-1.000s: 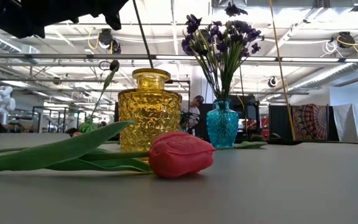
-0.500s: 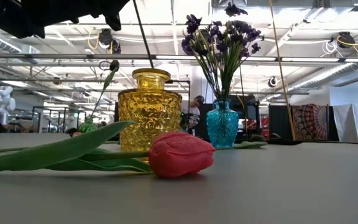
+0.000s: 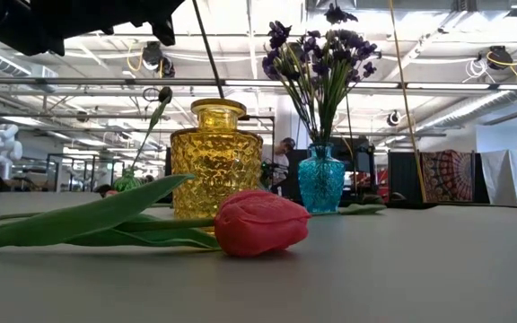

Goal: Sort flowers into vase by color
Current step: Put the bottom black flower into the green vase

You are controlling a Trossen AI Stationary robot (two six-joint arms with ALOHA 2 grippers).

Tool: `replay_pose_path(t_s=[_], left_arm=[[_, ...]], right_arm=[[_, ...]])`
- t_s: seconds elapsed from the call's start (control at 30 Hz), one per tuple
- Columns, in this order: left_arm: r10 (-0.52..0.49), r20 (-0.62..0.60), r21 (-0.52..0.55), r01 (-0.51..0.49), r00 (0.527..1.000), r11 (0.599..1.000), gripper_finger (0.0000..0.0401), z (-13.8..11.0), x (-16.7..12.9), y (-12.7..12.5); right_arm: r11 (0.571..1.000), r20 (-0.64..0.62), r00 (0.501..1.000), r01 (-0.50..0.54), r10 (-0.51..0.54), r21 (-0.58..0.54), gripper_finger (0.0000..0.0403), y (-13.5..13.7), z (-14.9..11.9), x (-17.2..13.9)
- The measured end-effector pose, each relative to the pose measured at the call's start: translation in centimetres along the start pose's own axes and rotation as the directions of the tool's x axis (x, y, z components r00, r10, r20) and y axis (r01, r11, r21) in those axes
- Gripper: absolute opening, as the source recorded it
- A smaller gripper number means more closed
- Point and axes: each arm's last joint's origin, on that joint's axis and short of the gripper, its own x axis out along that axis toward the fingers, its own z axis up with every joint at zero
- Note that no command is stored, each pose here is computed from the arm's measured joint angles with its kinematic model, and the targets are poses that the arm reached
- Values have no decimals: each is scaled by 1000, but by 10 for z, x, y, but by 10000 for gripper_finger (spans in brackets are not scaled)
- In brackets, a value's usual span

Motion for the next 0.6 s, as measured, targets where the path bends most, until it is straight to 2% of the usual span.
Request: replay_pose_path(t_s=[0.33,0.43,0.6], left_arm=[[6,12,4,-6,1000,1000,6,2,0,0],[58,5,12,-58,998,998,6,1,0,2],[216,-45,44,-214,975,976,7,1,-3,6]], right_arm=[[999,-90,996,16,-19,-34,130,1,3,-12],[997,-120,991,59,-65,-52,143,2,11,-24],[993,-191,975,99,-111,-68,148,9,20,-46]])
